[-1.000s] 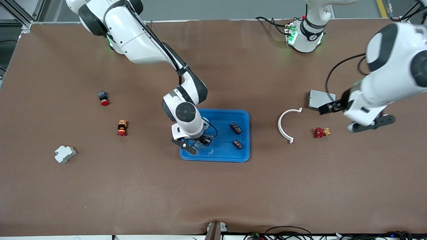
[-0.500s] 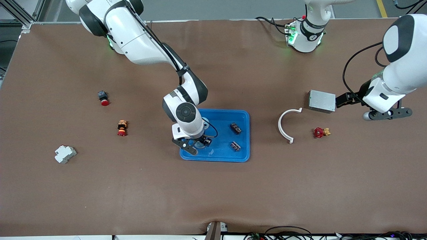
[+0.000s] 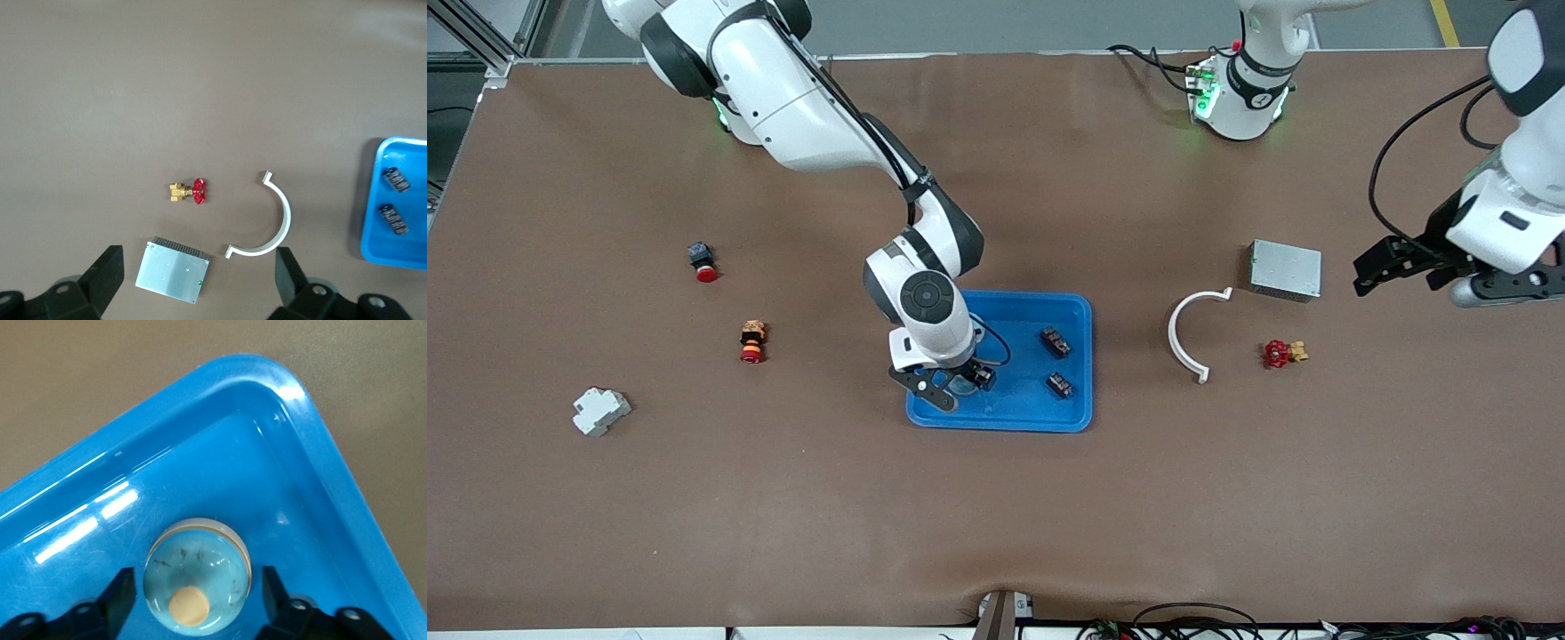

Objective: Place electrolytic capacitor and blue bell in tray
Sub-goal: 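Open the left gripper over the tray and return the left arm to rest, then open the right gripper releasing the bell and return the right arm to rest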

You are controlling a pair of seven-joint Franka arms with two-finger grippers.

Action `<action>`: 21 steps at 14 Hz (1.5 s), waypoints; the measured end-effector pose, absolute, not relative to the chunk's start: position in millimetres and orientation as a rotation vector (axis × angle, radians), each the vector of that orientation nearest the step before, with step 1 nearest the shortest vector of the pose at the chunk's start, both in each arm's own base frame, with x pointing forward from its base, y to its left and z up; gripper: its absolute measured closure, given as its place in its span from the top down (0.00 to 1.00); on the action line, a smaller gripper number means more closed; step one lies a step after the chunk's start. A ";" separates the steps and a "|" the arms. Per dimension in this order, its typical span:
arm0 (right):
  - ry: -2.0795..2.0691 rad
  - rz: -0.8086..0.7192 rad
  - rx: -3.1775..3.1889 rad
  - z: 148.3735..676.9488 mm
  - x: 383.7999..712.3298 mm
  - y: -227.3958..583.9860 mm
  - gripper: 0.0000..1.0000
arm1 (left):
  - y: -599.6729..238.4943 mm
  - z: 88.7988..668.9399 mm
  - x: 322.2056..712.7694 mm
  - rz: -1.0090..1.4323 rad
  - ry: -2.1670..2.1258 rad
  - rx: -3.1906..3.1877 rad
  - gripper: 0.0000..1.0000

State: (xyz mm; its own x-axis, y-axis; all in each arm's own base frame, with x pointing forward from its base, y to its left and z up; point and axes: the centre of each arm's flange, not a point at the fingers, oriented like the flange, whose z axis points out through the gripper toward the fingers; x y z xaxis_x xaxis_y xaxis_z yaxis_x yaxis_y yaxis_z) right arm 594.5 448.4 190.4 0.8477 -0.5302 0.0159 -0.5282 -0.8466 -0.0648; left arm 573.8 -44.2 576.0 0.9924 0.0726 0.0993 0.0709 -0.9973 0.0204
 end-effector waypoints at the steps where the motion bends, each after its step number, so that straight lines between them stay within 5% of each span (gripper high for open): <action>1: 0.841 -0.060 -2.972 189.0 594.4 448.2 0.99 | -46.4 583.5 577.6 0.156 0.105 3.117 1.00; 12: 0.779 -0.064 -3.019 202.5 600.6 446.1 1.00 | -38.6 569.5 595.1 0.108 0.123 3.113 1.00; 21: 0.245 -0.062 -3.207 323.2 661.2 332.2 1.00 | -45.3 559.2 597.7 0.073 0.105 3.114 1.00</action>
State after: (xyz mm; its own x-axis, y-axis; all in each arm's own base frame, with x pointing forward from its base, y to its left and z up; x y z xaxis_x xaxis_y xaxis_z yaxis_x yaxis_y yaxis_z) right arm 661.2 332.2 323.2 0.9877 -0.1499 0.0442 -0.1528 -0.9856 0.0717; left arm 597.7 -45.3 559.2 0.9967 0.0677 0.0458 0.0665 -0.9974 0.0262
